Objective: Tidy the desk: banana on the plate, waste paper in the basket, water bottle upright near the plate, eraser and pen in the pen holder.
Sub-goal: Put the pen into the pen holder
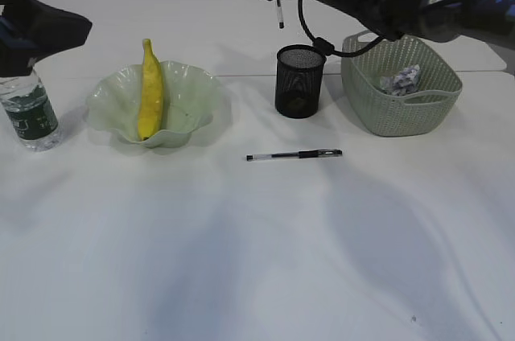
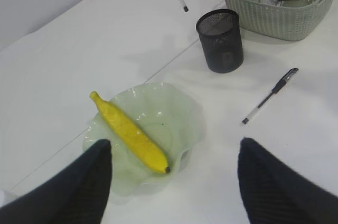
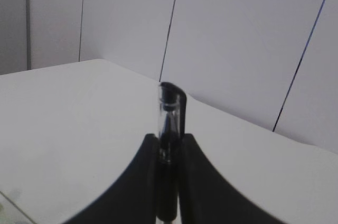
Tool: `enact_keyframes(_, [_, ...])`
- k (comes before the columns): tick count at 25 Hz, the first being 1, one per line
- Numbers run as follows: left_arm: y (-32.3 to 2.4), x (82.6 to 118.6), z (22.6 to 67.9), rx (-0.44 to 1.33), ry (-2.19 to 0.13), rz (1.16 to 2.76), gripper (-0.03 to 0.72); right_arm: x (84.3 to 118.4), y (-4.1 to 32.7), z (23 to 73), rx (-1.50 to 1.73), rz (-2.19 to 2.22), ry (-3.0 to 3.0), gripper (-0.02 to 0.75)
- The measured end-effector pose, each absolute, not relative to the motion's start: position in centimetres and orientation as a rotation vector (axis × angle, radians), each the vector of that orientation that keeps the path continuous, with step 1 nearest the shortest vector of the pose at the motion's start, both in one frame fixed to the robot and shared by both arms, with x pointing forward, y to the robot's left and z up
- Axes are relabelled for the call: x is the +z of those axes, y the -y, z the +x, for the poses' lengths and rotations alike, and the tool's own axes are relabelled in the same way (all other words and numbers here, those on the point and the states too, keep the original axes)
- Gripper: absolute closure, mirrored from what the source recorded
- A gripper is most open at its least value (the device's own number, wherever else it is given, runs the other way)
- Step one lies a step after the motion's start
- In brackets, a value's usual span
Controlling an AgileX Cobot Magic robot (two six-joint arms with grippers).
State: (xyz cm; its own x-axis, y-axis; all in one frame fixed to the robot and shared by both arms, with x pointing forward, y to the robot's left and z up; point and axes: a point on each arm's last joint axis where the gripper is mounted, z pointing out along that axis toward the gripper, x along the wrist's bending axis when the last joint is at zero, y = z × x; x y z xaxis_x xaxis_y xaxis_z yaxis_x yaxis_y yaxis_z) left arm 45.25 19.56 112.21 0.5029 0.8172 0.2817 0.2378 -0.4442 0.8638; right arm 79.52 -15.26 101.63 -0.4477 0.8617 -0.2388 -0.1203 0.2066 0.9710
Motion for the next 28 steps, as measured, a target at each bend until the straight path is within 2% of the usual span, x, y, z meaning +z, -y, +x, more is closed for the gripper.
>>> enact_keyframes(11, [-19.5,112.3,45.3,0.916,-0.865,1.938,0.160,102.0,15.7,76.8,1.344,0.712,-1.675,0.687])
enact_keyframes(23, [-19.5,112.3,45.3,0.909,-0.870,1.934,0.160,99.8,15.9,76.0,1.351,0.746,-1.718,0.687])
enact_keyframes(28, [-19.5,112.3,45.3,0.909,-0.870,1.934,0.160,99.2,17.4,76.0,1.398,0.794,-1.661,0.687])
